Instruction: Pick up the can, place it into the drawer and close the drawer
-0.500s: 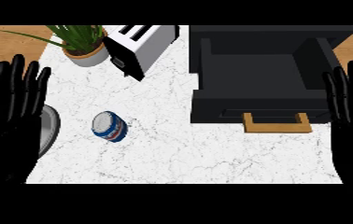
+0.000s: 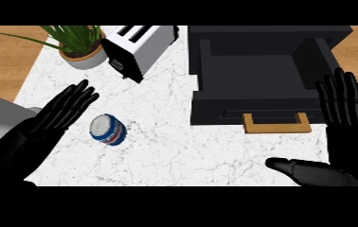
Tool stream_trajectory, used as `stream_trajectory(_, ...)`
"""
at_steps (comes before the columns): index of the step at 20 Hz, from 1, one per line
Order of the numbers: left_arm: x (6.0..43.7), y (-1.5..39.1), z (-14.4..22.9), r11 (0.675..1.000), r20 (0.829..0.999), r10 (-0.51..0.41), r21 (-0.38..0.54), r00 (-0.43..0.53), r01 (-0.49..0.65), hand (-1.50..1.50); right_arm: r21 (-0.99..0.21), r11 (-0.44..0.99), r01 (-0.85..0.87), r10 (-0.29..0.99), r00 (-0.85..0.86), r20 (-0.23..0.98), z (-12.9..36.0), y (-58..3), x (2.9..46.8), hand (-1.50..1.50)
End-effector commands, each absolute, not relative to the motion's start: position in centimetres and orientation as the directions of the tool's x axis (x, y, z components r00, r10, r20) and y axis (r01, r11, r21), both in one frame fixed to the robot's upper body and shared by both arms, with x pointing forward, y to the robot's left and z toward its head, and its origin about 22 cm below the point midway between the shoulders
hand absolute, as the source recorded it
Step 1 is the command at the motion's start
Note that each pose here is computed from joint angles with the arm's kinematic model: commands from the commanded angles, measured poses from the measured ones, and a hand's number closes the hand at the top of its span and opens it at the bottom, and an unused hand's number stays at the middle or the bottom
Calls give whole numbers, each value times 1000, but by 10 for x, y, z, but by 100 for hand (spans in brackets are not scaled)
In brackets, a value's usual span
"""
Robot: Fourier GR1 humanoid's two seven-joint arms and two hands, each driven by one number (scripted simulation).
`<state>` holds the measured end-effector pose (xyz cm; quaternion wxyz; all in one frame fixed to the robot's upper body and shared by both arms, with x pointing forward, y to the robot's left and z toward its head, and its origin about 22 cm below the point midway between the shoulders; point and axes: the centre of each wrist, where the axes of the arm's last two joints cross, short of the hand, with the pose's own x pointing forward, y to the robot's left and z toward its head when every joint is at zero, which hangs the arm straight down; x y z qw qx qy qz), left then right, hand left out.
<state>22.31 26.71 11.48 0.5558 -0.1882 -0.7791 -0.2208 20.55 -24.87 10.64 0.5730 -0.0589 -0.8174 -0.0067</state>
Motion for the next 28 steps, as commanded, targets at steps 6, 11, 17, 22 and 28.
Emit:
stream_trajectory(6, 227, 369, 142, 741, 982, -3, 131, -191, 659, -150, -68, 977, 204, 107, -186, 977, 103, -287, 179, -150)
stream_trajectory(11, 230, 378, 134, 726, 985, -9, 126, -174, 676, -150, -56, 981, 184, 94, -204, 974, 98, -301, 152, -150)
stream_trajectory(17, 229, 398, 145, 752, 991, 33, 62, -131, 657, -150, -36, 982, 187, 70, -179, 981, 88, -324, 142, -150)
stream_trajectory(22, 235, 400, 147, 764, 998, 61, -25, -32, 645, -150, -37, 979, 200, 79, -207, 975, 76, -343, 130, -150)
stream_trajectory(28, 243, 381, 141, 750, 989, 127, -144, 73, 645, -150, -48, 985, 166, 82, -202, 976, 83, -348, 118, -150)
